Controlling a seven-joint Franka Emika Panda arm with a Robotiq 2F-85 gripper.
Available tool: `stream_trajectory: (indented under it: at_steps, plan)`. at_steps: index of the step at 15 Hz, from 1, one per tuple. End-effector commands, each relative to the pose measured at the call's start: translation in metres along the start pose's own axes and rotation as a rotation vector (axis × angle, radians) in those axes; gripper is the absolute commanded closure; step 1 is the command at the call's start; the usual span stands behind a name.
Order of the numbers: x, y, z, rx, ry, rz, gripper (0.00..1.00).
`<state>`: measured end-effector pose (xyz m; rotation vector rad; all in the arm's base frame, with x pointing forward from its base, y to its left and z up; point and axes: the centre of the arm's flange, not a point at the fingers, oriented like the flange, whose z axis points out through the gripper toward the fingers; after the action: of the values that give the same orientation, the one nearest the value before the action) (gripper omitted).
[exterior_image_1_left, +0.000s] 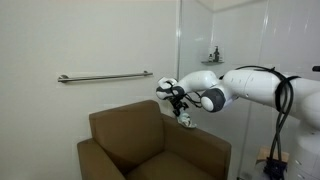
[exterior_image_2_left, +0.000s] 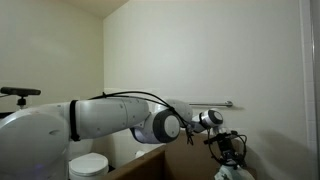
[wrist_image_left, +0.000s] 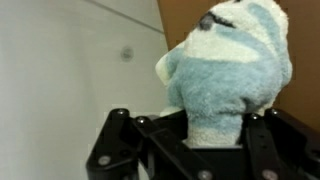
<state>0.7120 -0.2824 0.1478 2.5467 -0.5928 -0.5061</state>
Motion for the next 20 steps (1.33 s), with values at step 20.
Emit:
stream_trajectory:
  at_steps: [20]
  plan:
    - [0.002,-0.048,0.071,-0.007,0.174,0.011,0.95]
